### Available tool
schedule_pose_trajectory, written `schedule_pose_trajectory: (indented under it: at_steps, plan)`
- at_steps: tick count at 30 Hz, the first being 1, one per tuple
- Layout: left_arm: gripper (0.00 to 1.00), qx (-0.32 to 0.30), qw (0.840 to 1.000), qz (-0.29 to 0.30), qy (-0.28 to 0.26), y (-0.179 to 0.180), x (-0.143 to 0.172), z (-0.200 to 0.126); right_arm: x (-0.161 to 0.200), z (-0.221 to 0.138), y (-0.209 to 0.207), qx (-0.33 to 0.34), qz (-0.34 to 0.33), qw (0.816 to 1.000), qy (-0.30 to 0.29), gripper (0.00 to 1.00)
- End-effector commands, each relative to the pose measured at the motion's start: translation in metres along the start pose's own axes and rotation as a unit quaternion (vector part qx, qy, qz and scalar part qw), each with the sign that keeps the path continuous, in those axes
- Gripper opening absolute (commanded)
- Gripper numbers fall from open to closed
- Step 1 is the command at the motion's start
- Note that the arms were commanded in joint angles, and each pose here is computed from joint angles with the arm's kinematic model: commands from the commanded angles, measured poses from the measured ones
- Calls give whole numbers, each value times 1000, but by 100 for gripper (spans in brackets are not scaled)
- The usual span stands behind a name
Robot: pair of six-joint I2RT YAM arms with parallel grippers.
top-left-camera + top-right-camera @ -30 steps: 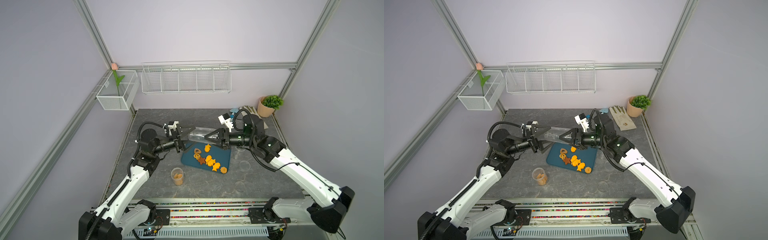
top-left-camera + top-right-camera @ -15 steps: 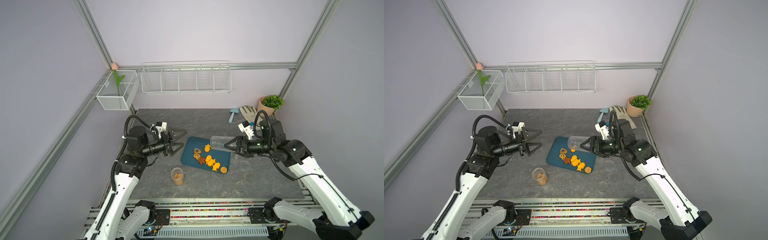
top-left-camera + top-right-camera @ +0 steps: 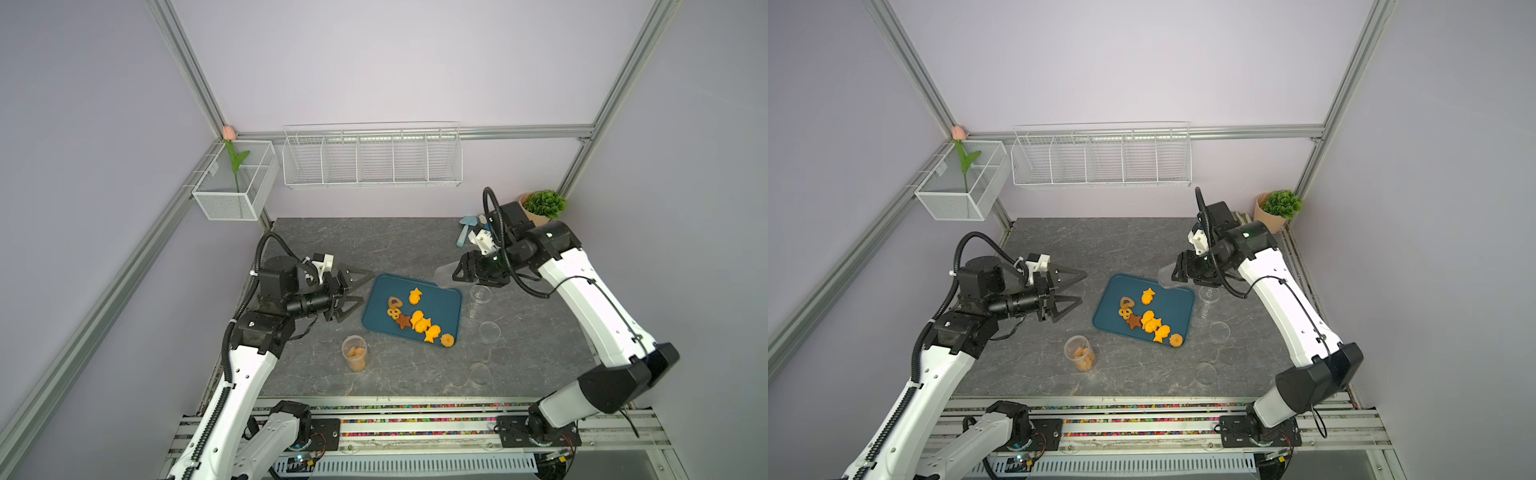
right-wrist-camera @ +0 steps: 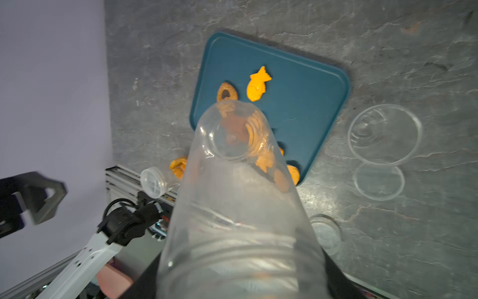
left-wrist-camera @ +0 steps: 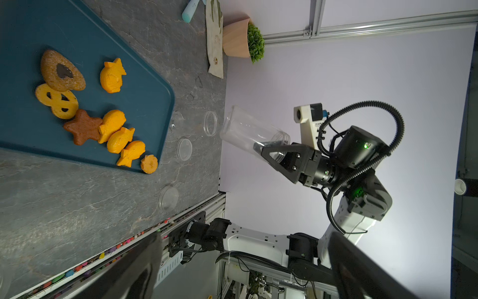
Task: Pour the cookies out of the jar
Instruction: Place the jar at the center of the board.
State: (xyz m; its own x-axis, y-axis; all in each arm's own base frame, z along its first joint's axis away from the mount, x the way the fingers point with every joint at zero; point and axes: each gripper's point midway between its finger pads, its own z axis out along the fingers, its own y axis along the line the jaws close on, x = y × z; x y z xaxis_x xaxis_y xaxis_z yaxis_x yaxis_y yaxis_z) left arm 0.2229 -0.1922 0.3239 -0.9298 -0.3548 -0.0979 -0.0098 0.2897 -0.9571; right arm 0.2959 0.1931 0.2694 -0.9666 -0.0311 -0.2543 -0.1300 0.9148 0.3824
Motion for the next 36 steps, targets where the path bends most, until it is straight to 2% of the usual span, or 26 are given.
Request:
schedule_pose_trajectory:
  at_steps: [1,7,12,23,36]
  plan:
    - [100,-10,1000,22,-4,-1,5,-9,-9,10,-30,82,-31,996,28,63]
    - [100,-19,1000,17,-3,7,9,-11,-47,41,-56,169,-56,982,61,64]
    - [100,-33,999,12,1,16,12,-12,-66,66,-79,228,-73,966,95,64]
    - [100,-49,999,0,8,33,10,-6,-81,111,-119,263,-60,954,132,64]
    - [100,-52,998,-14,12,40,5,1,-79,151,-128,249,-53,953,164,65]
